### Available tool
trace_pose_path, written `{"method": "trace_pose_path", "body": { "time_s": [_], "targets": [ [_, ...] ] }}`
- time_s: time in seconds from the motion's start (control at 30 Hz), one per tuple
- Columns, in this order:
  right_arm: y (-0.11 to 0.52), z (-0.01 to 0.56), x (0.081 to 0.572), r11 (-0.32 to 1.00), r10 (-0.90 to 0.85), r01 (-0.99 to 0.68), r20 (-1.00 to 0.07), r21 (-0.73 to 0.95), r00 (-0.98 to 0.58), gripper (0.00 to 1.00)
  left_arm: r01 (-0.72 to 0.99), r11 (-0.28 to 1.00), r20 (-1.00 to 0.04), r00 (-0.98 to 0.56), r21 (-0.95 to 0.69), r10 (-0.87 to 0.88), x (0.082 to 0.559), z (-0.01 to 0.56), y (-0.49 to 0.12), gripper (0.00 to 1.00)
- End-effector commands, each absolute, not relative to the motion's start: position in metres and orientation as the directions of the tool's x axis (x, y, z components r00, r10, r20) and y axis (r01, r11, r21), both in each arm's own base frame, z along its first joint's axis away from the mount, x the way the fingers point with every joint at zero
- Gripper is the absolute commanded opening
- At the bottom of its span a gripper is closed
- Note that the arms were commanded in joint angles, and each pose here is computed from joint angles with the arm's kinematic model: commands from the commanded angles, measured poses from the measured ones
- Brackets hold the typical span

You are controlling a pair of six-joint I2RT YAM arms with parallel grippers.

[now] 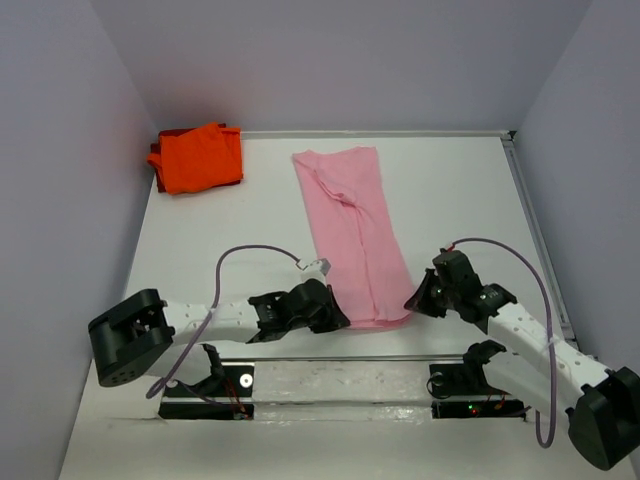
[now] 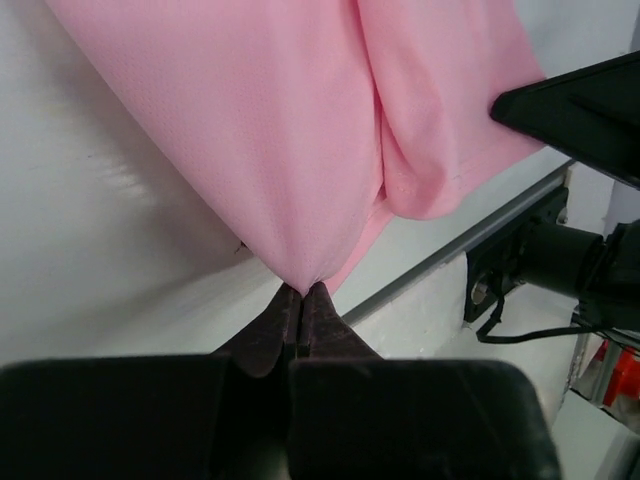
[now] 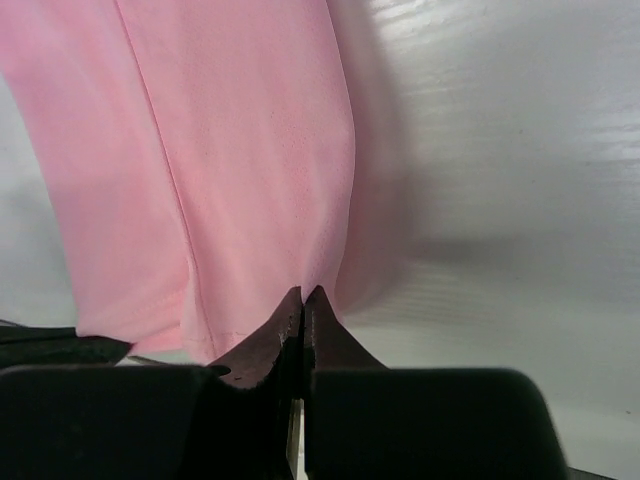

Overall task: Fold and stack the t-shirts
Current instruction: Grab the bottom of the folded rectangular tshirt with both arms, then fold the folded rectangular tshirt in 1/3 of the way

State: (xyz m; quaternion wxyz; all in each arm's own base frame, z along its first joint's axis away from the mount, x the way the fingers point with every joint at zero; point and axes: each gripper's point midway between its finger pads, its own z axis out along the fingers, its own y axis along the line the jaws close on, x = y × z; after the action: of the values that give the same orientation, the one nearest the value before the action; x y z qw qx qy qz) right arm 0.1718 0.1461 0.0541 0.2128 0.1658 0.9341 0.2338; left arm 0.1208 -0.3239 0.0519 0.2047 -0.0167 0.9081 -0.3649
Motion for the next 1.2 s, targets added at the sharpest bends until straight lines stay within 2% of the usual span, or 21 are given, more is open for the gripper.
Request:
{"method": "trace_pose_path", "body": {
  "time_s": [0.0,0.1,0.3,0.33,0.53,0.67,0.83,1.0,1.17],
  "targets": [
    [0.154,0.056,0.151,0.821,0.388,0.195,-0.274,0.536,-0.880,0.00,0.104,0.745,-0.365,-0.910,-0.659,-0.196,0.113,0.056,-0.300,0.00],
    [0.157,0.058,0.143,0.825,0.367,0.173,-0.278,0.538,-0.888,0.00,0.084,0.737,-0.364,-0.903,-0.671,-0.229,0.111,0.062,-0.288,0.00],
    [0.163,0.075,0.158,0.875,0.296,0.082,-0.394,0.477,-0.870,0.00,0.069,0.726,-0.414,-0.857,-0.684,-0.308,0.121,0.083,-0.270,0.00],
    [0.166,0.082,0.165,0.887,0.276,0.054,-0.433,0.459,-0.858,0.00,0.062,0.755,-0.424,-0.856,-0.653,-0.296,0.120,0.079,-0.262,0.00],
    [0.181,0.087,0.200,0.936,0.184,-0.011,-0.516,0.351,-0.836,0.00,0.073,0.830,-0.520,-0.808,-0.554,-0.276,0.138,0.092,-0.252,0.00],
    [0.188,0.106,0.230,0.955,0.128,-0.070,-0.615,0.287,-0.779,0.00,0.087,0.865,-0.607,-0.746,-0.495,-0.273,0.159,0.107,-0.250,0.00],
    [0.200,0.135,0.260,0.960,0.074,-0.139,-0.700,0.242,-0.710,0.00,0.084,0.888,-0.743,-0.587,-0.451,-0.322,0.200,0.145,-0.234,0.00],
    [0.205,0.161,0.290,0.975,0.043,-0.140,-0.762,0.174,-0.647,0.00,0.080,0.897,-0.786,-0.519,-0.436,-0.336,0.243,0.172,-0.214,0.00],
    [0.204,0.183,0.319,0.990,0.014,-0.103,-0.813,0.091,-0.582,0.00,0.108,0.921,-0.821,-0.500,-0.374,-0.275,0.276,0.175,-0.203,0.00]
  ]
}}
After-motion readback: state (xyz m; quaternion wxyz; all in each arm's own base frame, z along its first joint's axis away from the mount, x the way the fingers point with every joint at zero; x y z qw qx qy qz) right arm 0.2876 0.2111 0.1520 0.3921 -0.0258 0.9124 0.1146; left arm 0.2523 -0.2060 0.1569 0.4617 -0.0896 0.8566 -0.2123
